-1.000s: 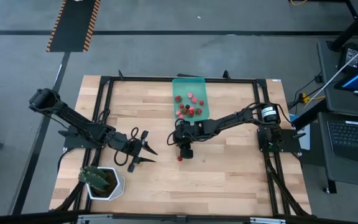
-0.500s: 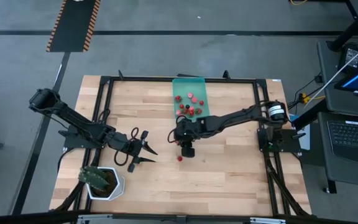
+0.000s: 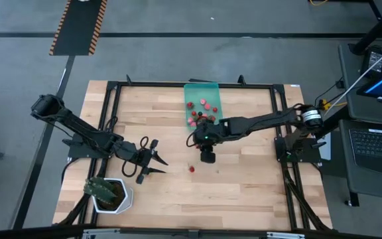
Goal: Pick and placing Produce into tupperware
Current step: Put the red strawberry into the blue bin
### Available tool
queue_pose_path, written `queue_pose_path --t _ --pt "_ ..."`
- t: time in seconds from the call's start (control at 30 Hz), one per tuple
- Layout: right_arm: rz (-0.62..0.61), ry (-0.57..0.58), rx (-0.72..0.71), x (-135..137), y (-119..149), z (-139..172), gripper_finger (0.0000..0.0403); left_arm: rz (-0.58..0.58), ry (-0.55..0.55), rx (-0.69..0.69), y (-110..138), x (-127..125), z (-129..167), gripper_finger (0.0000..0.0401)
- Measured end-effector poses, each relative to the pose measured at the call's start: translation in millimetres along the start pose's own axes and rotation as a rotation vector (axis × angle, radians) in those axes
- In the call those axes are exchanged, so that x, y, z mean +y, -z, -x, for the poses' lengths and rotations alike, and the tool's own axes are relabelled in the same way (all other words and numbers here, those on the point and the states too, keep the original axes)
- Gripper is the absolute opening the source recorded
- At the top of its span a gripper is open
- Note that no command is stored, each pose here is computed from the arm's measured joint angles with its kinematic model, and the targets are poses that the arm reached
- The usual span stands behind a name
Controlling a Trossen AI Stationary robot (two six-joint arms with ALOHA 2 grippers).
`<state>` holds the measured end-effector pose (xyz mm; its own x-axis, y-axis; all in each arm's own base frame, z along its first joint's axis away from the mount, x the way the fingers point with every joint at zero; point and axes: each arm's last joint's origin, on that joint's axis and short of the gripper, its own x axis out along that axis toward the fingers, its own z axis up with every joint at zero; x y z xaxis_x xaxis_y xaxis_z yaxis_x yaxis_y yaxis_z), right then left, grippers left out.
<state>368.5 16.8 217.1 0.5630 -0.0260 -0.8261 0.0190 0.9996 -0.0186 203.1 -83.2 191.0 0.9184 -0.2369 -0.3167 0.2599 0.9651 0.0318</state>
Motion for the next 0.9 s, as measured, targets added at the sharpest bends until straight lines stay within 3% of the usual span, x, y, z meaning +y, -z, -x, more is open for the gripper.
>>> queue_pose_path --t 0.3,0.47,0.9 --pt "-0.082 0.049 -0.058 -4 22 33 0.0146 -0.001 -0.001 0.009 1 0 0 0.0137" --pt "-0.112 0.03 -0.171 0 43 42 0.0146 -0.002 -0.001 0.01 1 0 0 0.0137" --pt "-0.131 -0.054 -0.536 8 107 28 0.0146 0.003 -0.016 0.008 1 0 0 0.0137"
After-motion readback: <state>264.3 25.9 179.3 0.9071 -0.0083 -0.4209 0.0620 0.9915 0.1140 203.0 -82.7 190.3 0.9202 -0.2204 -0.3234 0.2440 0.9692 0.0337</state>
